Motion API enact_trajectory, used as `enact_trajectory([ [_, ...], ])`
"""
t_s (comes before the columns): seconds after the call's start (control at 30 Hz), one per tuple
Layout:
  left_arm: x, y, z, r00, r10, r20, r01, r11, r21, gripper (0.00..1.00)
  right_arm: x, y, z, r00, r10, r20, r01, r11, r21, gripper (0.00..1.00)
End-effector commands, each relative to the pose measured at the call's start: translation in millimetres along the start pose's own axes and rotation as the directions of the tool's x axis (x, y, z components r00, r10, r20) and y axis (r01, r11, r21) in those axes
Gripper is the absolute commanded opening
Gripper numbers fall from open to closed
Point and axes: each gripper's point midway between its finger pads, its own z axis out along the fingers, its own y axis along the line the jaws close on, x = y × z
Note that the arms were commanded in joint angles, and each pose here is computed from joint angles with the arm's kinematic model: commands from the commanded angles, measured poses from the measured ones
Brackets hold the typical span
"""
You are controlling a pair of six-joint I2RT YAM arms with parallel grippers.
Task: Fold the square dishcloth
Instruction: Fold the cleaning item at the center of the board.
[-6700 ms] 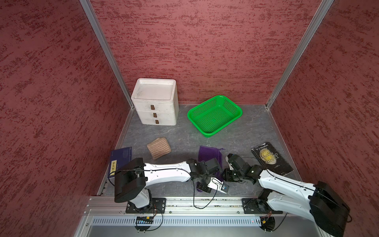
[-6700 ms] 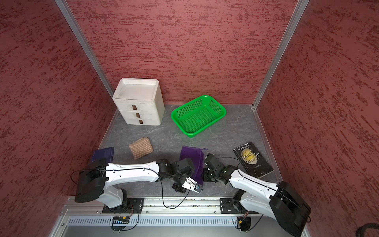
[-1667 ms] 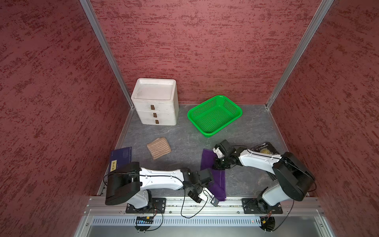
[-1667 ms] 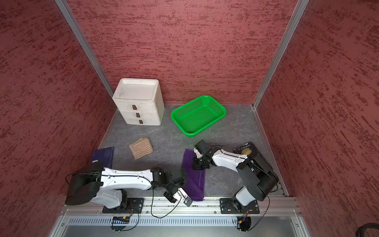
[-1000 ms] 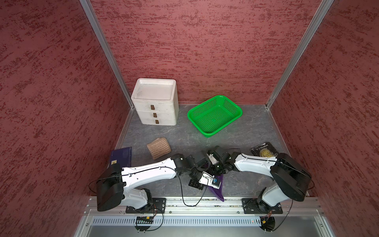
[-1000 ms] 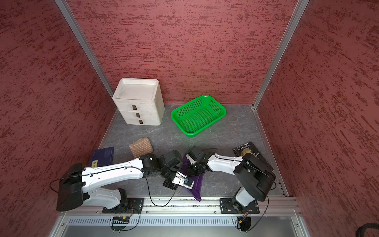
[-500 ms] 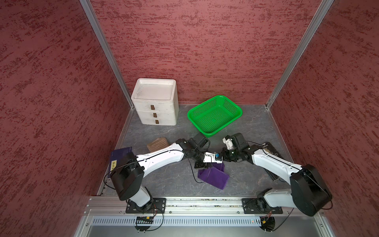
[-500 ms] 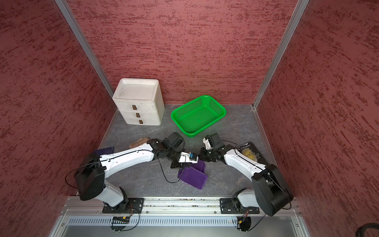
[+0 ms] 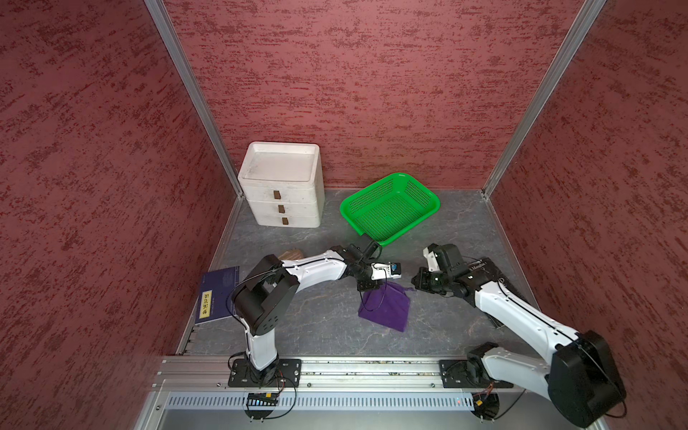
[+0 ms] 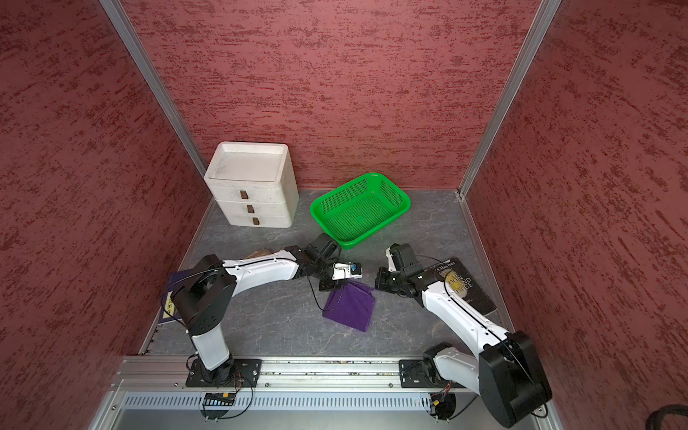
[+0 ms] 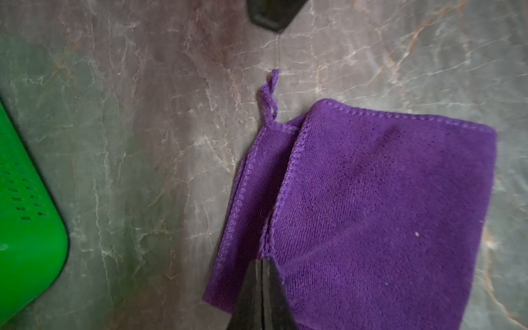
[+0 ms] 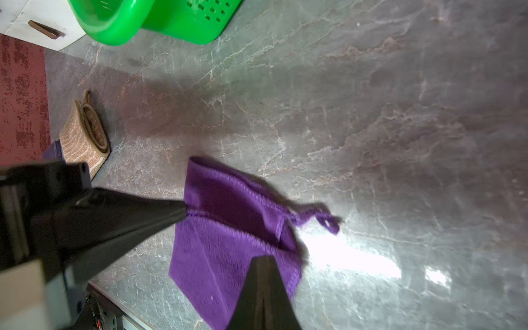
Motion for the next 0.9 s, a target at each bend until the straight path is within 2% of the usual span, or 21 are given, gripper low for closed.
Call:
enact_trajectory([
  [0.0,4.0,31.3,4.0,0.999,0.037,-0.020,-0.040,0.986,-0.160,0.16,9.8,10.3,0.7,1.000,-0.006,-0.018,0.005,0.999,-0.047,0.01],
  [0.07,3.2,38.1,2.1,0.999,0.047,-0.023,-0.051,0.977,-0.208,0.30,18.0,21.7,7.2,0.999,-0.017,-0.047,0.013,0.996,-0.084,0.01],
  [0.1,0.5,41.1,-2.4,0.998,0.054,-0.015,-0.056,0.971,-0.233,0.42,24.4,34.3,12.2,0.997,-0.033,-0.065,0.024,0.991,-0.130,0.01],
  [0.13,0.6,41.5,-5.6,0.998,0.063,-0.013,-0.064,0.967,-0.247,0.50,30.2,43.8,15.8,0.996,-0.041,-0.083,0.026,0.985,-0.171,0.01],
  [0.23,1.1,41.8,-16.1,0.994,0.104,-0.015,-0.104,0.952,-0.288,0.52,44.6,73.8,23.4,0.989,-0.081,-0.123,0.042,0.955,-0.293,0.02],
  [0.33,4.9,37.6,-24.7,0.994,0.105,-0.022,-0.107,0.949,-0.296,0.52,55.1,82.3,35.3,0.983,-0.075,-0.166,0.011,0.934,-0.357,0.03],
  [0.43,10.2,25.7,-38.3,0.997,0.071,-0.013,-0.072,0.963,-0.260,0.52,72.2,64.4,59.2,0.973,-0.053,-0.226,-0.025,0.944,-0.328,0.02],
  [0.53,16.7,14.2,-60.3,1.000,-0.015,0.023,0.019,0.981,-0.192,0.53,92.5,36.4,88.4,0.954,-0.028,-0.297,-0.050,0.967,-0.250,0.01],
  [0.63,24.3,9.0,-84.9,0.992,-0.115,0.060,0.122,0.983,-0.138,0.54,100.4,19.2,104.0,0.946,-0.027,-0.323,-0.037,0.981,-0.191,0.00],
  [0.77,35.2,0.3,-126.4,0.967,-0.220,0.133,0.233,0.968,-0.095,0.62,86.4,39.5,87.6,0.962,-0.070,-0.265,0.001,0.968,-0.251,0.01],
  [0.87,49.0,-5.9,-150.6,0.947,-0.269,0.175,0.287,0.954,-0.089,0.70,70.5,68.2,58.2,0.975,-0.125,-0.183,0.064,0.949,-0.309,0.03],
])
